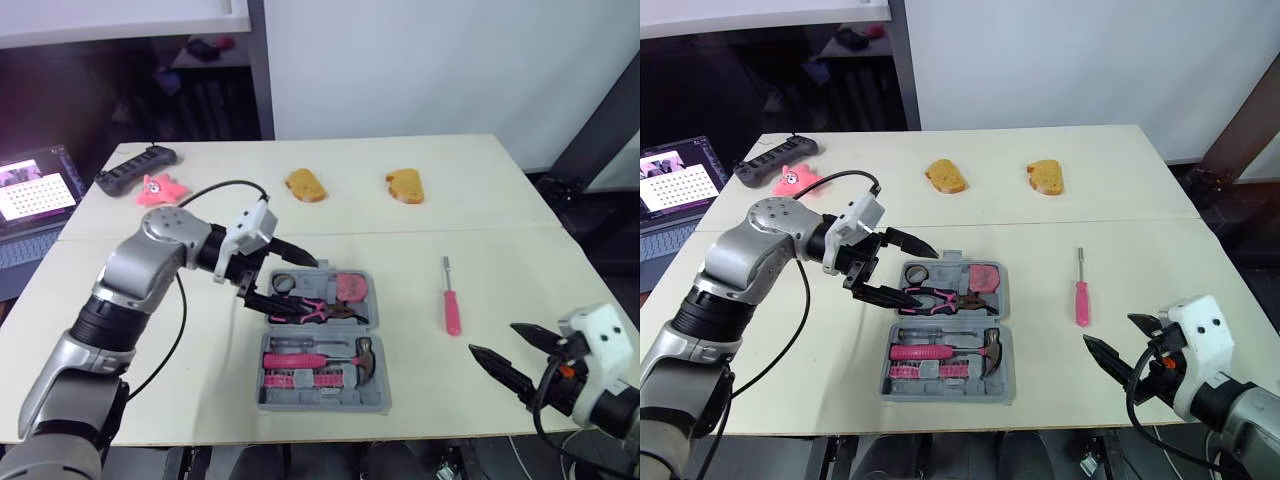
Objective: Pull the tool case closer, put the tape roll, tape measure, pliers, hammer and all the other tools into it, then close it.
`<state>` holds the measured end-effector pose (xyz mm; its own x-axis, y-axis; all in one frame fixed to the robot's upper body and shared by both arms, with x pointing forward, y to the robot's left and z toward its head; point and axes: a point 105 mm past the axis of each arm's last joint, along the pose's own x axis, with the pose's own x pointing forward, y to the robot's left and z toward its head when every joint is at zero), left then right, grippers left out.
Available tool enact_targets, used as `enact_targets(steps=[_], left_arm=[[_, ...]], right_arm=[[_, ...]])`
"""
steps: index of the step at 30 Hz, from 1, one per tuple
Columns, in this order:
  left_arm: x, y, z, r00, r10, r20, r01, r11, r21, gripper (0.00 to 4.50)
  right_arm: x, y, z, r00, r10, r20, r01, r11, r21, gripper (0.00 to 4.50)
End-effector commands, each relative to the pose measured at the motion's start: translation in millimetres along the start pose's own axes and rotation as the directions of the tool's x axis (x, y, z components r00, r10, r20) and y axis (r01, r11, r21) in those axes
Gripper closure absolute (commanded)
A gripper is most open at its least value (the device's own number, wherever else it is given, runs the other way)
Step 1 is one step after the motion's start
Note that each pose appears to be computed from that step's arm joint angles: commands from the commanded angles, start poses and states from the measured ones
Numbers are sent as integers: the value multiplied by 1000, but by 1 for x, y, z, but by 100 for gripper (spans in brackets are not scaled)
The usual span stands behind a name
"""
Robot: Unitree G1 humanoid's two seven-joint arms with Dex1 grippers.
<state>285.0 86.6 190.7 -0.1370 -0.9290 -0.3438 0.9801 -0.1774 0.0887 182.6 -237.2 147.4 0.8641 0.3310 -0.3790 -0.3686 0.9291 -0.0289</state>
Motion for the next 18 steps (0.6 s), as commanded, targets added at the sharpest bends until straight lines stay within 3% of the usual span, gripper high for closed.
enact_targets(steps=[1,6,18], left_arm=[[0,-1,3,1000,6,-13,-5,999,33,2],[-9,-2,-7,994,102,-46,-101,995,25,2],[-37,-26,-34,933,339,-123,-346,937,-43,2]], right_arm=[[8,-11,8,996,-84,7,84,993,-82,0],[41,-42,3,976,-215,-24,213,973,-85,0],[128,-78,-10,961,-246,-123,261,957,125,0]])
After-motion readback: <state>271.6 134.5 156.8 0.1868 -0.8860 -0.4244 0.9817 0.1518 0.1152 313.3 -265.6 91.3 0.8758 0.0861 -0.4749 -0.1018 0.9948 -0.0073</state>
